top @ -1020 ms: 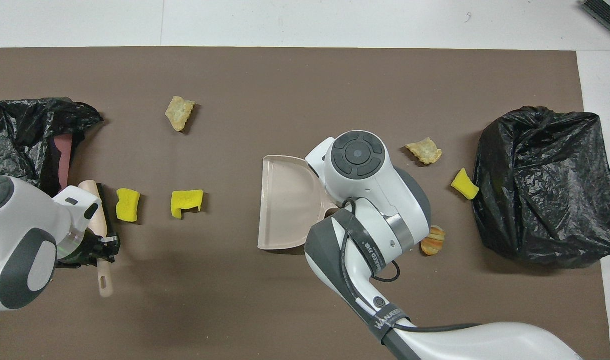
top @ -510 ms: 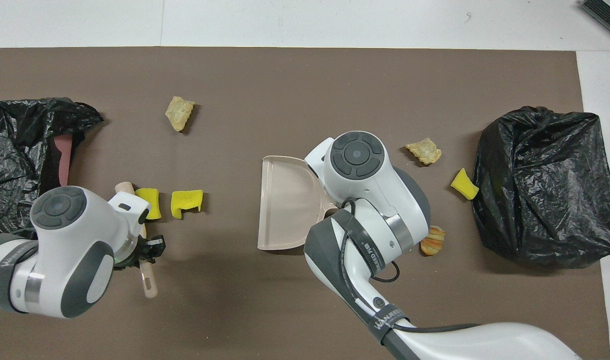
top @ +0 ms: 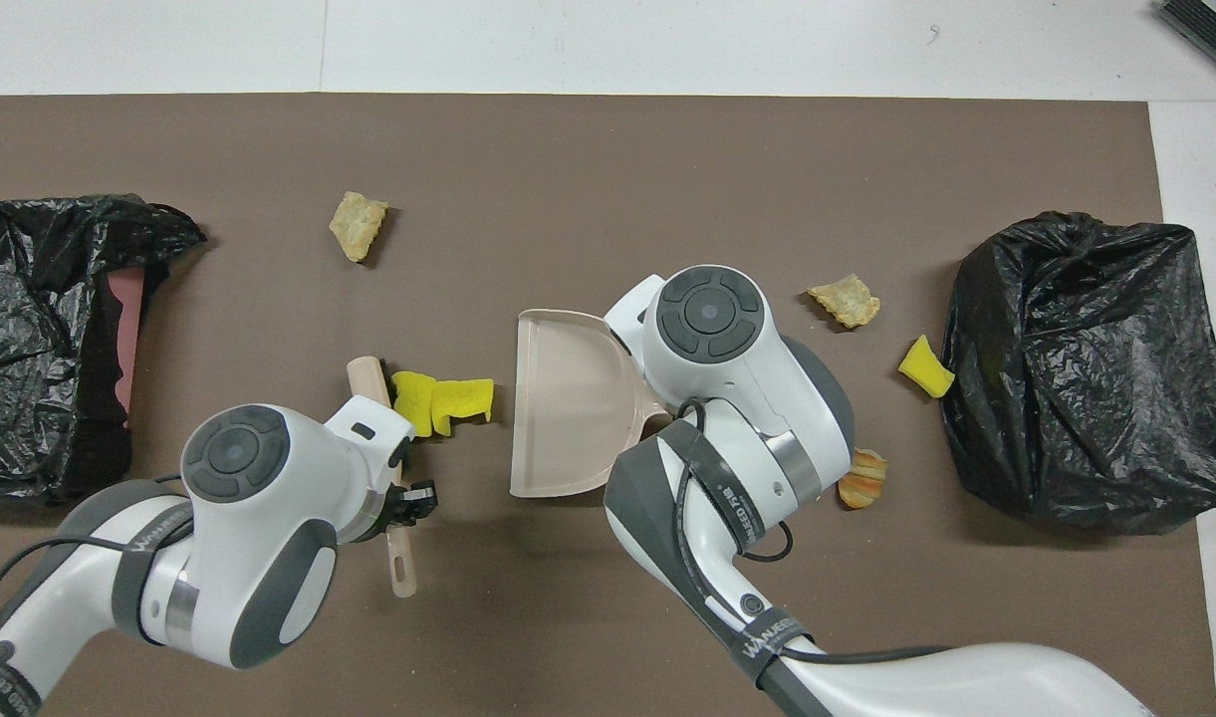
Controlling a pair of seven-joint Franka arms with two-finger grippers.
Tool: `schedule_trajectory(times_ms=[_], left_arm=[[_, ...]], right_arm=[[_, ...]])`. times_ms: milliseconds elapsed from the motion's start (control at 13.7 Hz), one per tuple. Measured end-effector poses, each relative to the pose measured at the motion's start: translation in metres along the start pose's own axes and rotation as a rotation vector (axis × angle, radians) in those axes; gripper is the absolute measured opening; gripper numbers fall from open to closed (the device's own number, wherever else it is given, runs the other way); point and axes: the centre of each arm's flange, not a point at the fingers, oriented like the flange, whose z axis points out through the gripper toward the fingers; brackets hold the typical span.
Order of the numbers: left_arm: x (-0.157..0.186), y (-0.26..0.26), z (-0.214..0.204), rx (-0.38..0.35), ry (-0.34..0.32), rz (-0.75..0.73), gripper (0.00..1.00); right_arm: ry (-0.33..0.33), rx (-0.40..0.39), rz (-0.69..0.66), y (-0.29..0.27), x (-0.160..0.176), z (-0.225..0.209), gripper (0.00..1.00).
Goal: Sweep and dump trash in bin
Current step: 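Push the sponges into the dustpan with the brush, left gripper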
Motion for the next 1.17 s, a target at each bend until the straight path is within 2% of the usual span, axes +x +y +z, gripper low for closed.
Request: schedule_trajectory(times_ms=[364,583,801,947,1165], left_arm=[[-0.051,0.067,0.012,-0.021,0.003,0.147,0.26],[-0.058,0.09,0.003,-0.028,0.0,0.178,0.26],[-0.034,0.084,-0.034,-0.027,-0.02,0.139,0.26],[-0.002,0.063,-0.058,-0.005,0.023,0.129,0.26],[0.04,0.034,-0.068,0.043,0.073,0.188,0.26]], right_arm=[[0.002,-0.003,-0.012,-0.002,0.008,0.007,0.33],[0.002,-0.003,-0.012,-0.002,0.008,0.007,0.33],[0.002,-0.003,-0.012,-0.002,0.008,0.007,0.33],[0.002,-0.003,-0.012,-0.002,0.008,0.007,0.33],[0.002,-0.003,-0.011,-0.002,0.008,0.007,0.33]])
